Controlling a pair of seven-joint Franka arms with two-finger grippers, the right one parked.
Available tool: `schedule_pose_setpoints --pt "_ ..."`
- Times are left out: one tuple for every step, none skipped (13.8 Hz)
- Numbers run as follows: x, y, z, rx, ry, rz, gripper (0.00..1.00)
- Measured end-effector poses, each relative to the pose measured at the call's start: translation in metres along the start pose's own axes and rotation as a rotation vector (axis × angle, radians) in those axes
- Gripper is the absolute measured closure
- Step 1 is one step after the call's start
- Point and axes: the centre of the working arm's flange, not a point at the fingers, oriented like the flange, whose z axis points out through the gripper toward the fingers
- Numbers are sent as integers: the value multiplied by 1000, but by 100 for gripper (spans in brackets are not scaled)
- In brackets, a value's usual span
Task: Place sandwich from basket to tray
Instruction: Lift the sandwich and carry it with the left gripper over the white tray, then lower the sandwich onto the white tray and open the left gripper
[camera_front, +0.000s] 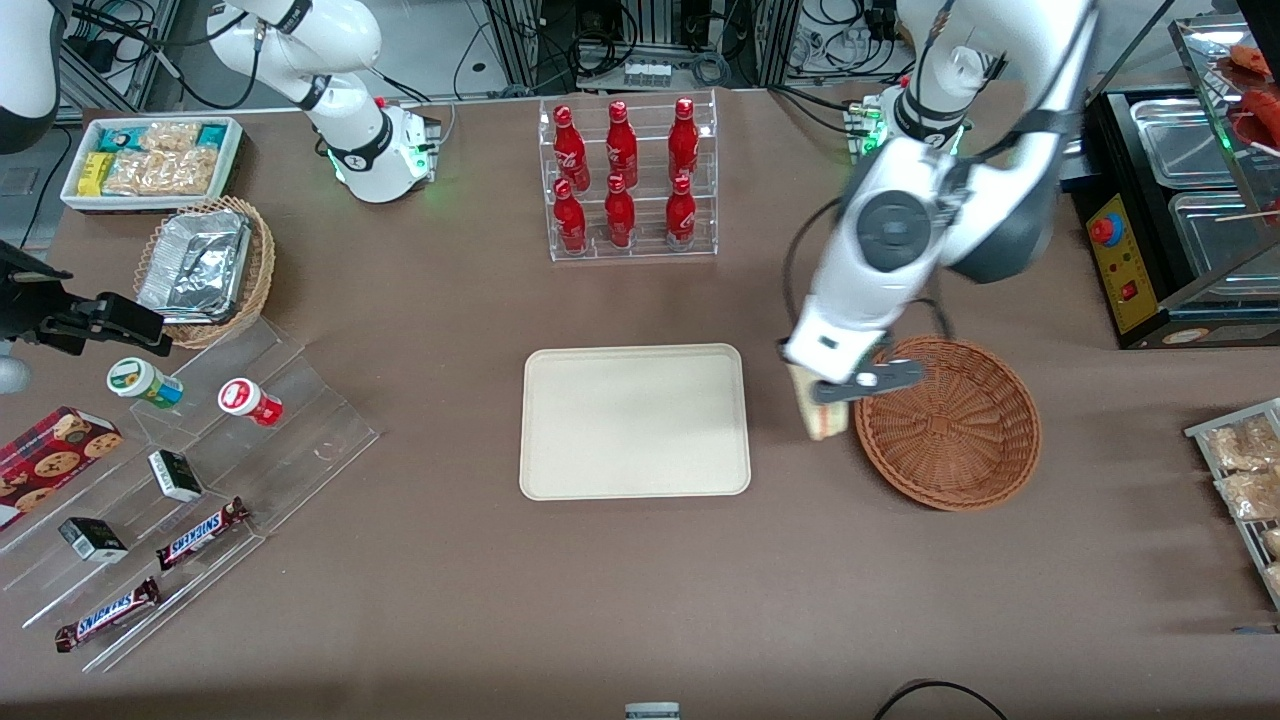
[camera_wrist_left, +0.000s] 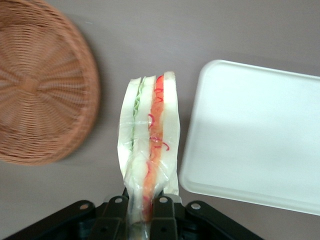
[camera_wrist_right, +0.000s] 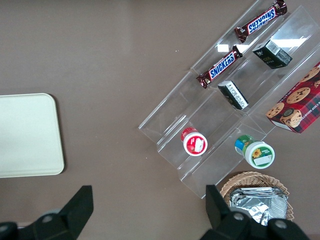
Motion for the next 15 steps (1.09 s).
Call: schedule_pose_setpoints --pt "-1 24 9 2 1 7 85" --pt "-1 47 20 4 1 17 85" --pt "-3 68 34 8 0 29 85" --pt "-5 88 48 12 -2 43 85" --pt "-10 106 61 17 -5 62 85" --pt "-16 123 74 19 -4 82 85" --pt "-22 139 85 13 3 93 85" --pt "-27 153 94 0 15 98 85" --pt "-32 165 100 -17 31 107 85" --pt "-38 175 106 -34 45 120 85" --pt "-44 184 111 -46 56 131 85" --pt "-49 191 114 -56 65 142 85" --pt "-54 198 118 -64 75 154 85" --pt "-59 205 123 -63 85 158 85" --pt "-63 210 129 -53 96 156 85"
